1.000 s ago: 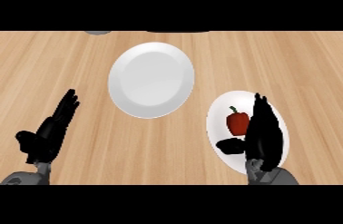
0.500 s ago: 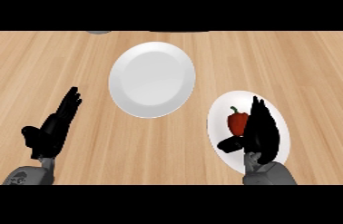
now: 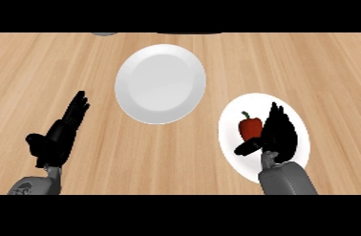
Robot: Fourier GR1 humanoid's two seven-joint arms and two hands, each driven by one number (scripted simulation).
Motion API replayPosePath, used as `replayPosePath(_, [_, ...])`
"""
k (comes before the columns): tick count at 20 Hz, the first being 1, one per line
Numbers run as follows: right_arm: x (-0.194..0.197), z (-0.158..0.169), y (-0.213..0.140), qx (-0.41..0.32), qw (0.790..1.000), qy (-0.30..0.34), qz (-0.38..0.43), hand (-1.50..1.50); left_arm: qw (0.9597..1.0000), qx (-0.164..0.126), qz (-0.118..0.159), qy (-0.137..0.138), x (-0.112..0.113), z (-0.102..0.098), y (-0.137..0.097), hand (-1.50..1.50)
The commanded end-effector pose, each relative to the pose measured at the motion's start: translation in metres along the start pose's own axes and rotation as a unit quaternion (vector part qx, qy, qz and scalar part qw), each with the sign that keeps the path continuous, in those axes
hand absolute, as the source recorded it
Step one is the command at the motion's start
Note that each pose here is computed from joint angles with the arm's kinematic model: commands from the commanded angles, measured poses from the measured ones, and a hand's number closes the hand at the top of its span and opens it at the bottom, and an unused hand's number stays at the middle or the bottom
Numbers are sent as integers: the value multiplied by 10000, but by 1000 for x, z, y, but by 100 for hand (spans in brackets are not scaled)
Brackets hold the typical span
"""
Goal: Pick the bell pepper from the plate and place it in the plate
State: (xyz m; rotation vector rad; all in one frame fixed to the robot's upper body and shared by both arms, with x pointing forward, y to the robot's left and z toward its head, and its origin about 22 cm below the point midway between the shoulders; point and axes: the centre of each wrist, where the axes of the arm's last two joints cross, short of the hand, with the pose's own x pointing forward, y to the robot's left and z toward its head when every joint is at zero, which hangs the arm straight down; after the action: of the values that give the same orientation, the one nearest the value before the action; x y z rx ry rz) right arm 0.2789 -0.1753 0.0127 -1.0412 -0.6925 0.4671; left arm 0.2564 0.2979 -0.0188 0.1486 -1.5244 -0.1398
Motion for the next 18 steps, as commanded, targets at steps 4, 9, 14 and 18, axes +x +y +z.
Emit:
replayPosePath(4, [-9,-23,4,417,9989,-211,94,150,10000,48,-48,44,-14,8,14,0])
replayPosePath(9, [3,-20,23,312,9987,-406,-2,150,10000,-60,37,-11,-14,8,-3,0])
replayPosePath(14, [9,-9,9,-445,9954,-786,308,150,9999,102,-33,14,-1,1,6,0])
replayPosePath(18, [-17,84,34,-527,9975,-458,-118,150,9999,124,-60,102,10,4,9,0])
